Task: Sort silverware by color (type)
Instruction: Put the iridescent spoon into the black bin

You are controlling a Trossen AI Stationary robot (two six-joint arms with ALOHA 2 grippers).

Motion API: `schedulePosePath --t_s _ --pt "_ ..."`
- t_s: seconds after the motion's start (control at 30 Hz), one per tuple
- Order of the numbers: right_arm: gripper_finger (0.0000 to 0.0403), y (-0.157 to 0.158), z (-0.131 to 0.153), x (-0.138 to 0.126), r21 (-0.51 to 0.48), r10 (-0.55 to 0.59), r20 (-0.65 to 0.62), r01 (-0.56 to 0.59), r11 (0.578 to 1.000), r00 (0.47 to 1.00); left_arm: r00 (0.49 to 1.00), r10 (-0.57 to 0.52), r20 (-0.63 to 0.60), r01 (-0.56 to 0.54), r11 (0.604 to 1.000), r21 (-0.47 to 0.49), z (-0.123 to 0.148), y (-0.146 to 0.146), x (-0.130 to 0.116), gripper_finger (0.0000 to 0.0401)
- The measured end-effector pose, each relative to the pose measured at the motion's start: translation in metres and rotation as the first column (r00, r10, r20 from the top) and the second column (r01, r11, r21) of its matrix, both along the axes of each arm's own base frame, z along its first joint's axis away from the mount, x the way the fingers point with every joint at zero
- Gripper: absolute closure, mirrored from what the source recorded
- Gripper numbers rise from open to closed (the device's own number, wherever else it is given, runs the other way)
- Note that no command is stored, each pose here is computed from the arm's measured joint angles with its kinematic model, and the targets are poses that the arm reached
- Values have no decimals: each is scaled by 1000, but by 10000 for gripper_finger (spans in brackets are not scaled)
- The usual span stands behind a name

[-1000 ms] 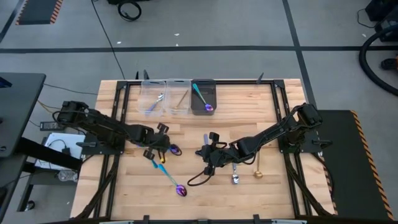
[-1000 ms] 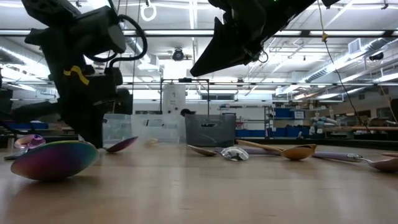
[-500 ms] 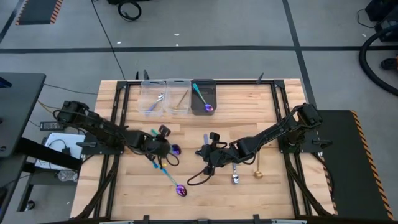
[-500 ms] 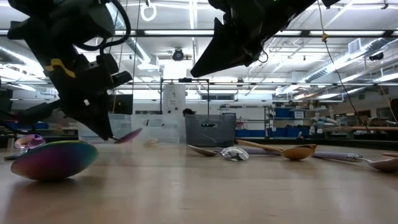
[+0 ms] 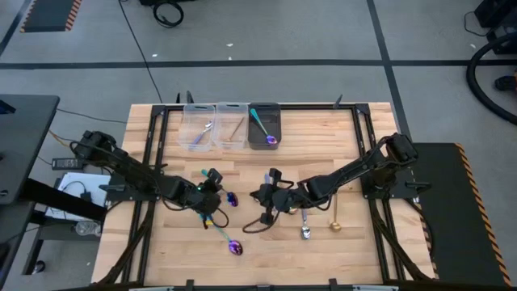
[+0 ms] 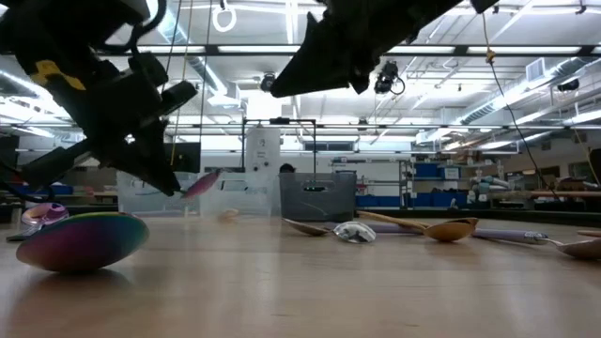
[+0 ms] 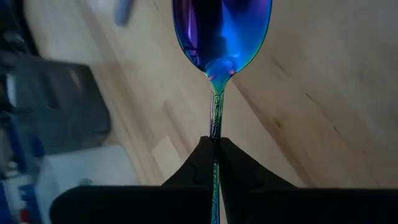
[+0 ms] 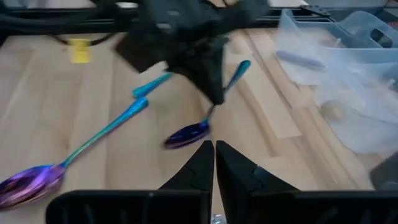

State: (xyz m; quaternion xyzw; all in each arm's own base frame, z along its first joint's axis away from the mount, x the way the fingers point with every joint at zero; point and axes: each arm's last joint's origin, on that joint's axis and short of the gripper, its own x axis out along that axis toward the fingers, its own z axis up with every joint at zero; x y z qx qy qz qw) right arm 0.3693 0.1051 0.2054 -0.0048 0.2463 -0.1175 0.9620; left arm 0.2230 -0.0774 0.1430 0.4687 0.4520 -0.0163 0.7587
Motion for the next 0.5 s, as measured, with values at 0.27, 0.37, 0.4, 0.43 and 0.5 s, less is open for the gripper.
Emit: schedulePosePath --t_s 0.27,0.37,0.4,0.43,0.5 --pt "375 -22 5 6 121 58 6 -58 991 998 989 -138 49 127 976 176 8 -9 7 388" --pt "375 -32 10 7 190 23 32 -28 981 999 983 -178 36 165 956 241 11 -9 9 388" --pt "375 -35 10 8 203 16 27 -21 979 999 981 -192 26 179 949 260 11 -9 10 388" --pt "375 -39 10 8 218 8 28 -14 976 1000 978 -209 11 198 939 280 12 -8 10 388" --pt "371 -44 10 9 256 5 28 -12 967 1000 971 -239 -25 234 919 318 12 -7 11 388"
